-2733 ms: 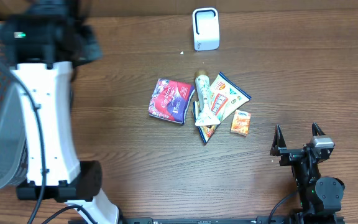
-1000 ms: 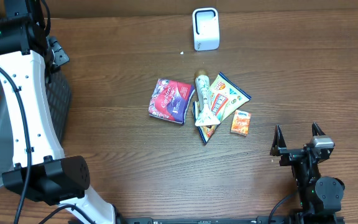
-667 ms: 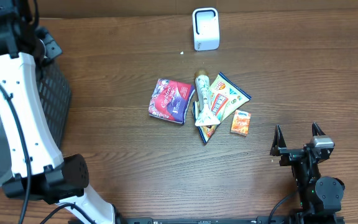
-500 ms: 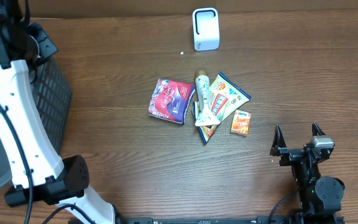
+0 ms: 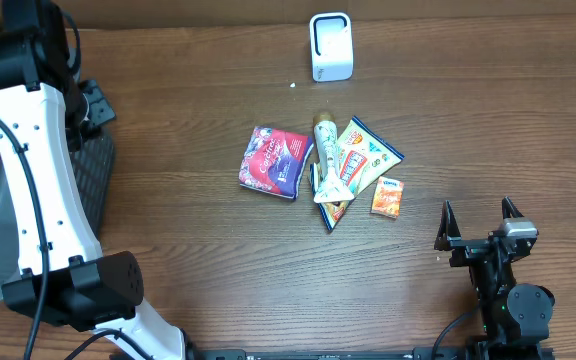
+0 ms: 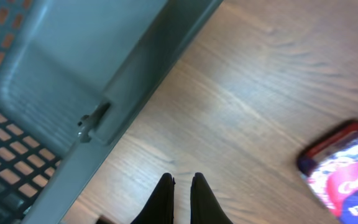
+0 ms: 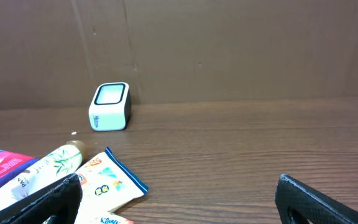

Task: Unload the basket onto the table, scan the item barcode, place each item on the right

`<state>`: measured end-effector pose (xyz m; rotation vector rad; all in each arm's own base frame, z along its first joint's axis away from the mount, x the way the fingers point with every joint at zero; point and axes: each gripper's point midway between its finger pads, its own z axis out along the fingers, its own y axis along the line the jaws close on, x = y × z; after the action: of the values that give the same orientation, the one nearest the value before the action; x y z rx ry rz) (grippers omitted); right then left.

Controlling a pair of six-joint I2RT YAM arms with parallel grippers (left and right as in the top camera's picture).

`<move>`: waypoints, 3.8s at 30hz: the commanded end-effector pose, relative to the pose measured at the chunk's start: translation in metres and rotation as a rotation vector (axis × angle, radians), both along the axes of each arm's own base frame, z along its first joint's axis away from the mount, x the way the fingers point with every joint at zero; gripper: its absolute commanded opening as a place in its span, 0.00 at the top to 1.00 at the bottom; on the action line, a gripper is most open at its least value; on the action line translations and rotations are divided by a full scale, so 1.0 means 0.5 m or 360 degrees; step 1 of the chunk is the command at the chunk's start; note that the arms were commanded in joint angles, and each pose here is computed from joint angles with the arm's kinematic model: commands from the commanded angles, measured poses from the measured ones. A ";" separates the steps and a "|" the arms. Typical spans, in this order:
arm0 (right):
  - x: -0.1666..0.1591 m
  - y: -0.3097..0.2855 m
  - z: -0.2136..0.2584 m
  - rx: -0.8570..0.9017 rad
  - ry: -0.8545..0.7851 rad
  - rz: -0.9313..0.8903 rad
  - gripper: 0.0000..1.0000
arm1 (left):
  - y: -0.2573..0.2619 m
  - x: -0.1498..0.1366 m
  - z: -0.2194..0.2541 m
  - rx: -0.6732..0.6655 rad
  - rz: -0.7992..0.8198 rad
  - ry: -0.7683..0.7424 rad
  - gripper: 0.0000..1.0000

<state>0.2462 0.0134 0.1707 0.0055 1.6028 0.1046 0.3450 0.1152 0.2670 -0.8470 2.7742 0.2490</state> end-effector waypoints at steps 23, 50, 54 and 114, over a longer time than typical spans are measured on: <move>0.000 -0.003 -0.002 -0.0007 -0.0012 -0.0008 0.00 | -0.073 0.048 -0.004 -0.0336 -0.0355 -0.0155 0.96; 0.000 -0.003 -0.002 -0.0006 -0.0012 -0.0008 0.00 | 0.065 -0.014 -0.042 0.0196 0.0076 0.0150 0.96; 0.000 -0.003 -0.002 -0.0006 -0.0012 -0.0008 0.00 | 0.093 -0.020 -0.036 0.0263 0.0179 0.0137 0.96; 0.000 -0.003 -0.002 -0.0006 -0.0012 -0.0008 0.00 | -0.625 -0.013 -0.023 -0.0654 -0.1546 0.0062 0.00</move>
<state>0.2462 0.0135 0.1706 0.0052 1.6032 0.1048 0.3332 -0.1969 0.2700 0.4714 2.9001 -0.5143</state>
